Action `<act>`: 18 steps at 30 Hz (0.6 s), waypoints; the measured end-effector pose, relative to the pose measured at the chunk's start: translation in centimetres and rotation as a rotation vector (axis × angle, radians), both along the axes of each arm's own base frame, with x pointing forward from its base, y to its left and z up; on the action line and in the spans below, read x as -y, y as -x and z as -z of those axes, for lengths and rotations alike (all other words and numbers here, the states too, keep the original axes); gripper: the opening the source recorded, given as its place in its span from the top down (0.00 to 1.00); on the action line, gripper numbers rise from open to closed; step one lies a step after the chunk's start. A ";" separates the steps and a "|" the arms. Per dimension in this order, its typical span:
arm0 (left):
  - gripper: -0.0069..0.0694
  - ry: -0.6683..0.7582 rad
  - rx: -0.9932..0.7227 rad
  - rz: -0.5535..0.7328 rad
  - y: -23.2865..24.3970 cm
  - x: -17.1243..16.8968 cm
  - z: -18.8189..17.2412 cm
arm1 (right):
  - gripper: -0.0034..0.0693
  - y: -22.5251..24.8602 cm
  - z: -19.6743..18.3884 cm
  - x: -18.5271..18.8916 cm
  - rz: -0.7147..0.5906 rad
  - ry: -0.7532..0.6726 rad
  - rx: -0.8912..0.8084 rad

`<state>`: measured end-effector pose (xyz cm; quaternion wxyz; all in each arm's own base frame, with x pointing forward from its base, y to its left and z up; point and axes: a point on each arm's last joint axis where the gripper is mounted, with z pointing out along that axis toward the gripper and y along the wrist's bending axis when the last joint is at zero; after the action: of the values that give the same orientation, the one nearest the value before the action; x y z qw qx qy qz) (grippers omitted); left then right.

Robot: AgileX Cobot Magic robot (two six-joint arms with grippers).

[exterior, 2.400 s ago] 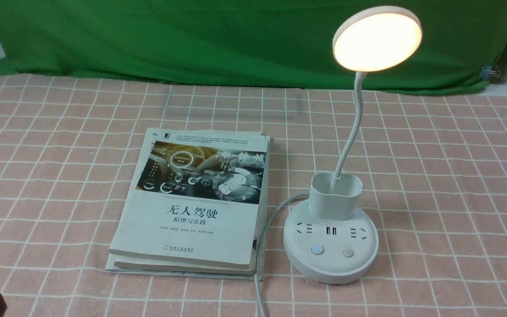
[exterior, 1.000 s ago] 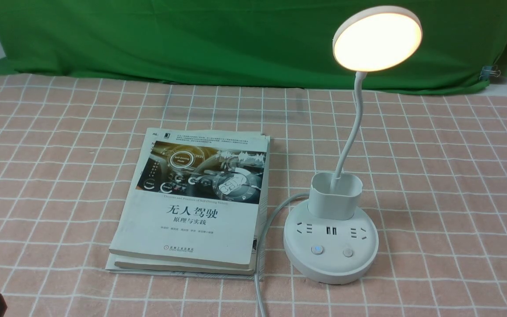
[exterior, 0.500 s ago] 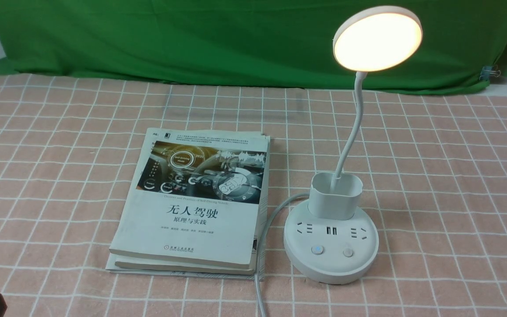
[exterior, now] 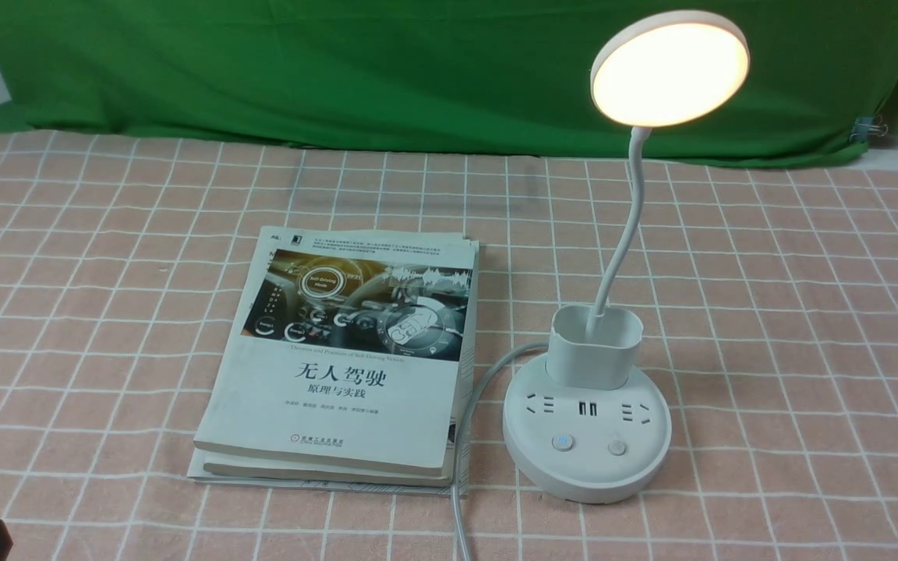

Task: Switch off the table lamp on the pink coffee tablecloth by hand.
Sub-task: 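Press the power button on the lamp base to turn the lamp off with the right gripper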

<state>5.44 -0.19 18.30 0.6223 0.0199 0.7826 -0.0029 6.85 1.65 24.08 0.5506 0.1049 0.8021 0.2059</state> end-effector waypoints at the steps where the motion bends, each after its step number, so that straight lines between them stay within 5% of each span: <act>1: 0.90 0.000 0.000 0.000 0.0 0.0 0.0 | 0.82 -0.4 -0.3 -0.1 -0.020 0.050 -0.084; 8: 0.90 0.000 0.000 0.000 0.0 0.0 0.0 | 0.86 -6.2 -3.1 -1.6 -0.277 0.391 -0.686; 18: 0.90 0.000 0.000 0.000 0.0 0.0 0.0 | 0.89 -14.2 -0.2 -7.1 -0.493 0.448 -0.883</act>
<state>5.44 -0.19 18.30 0.6223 0.0199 0.7826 -0.0029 21.07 8.75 24.31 0.1062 -0.1294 0.9818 0.0897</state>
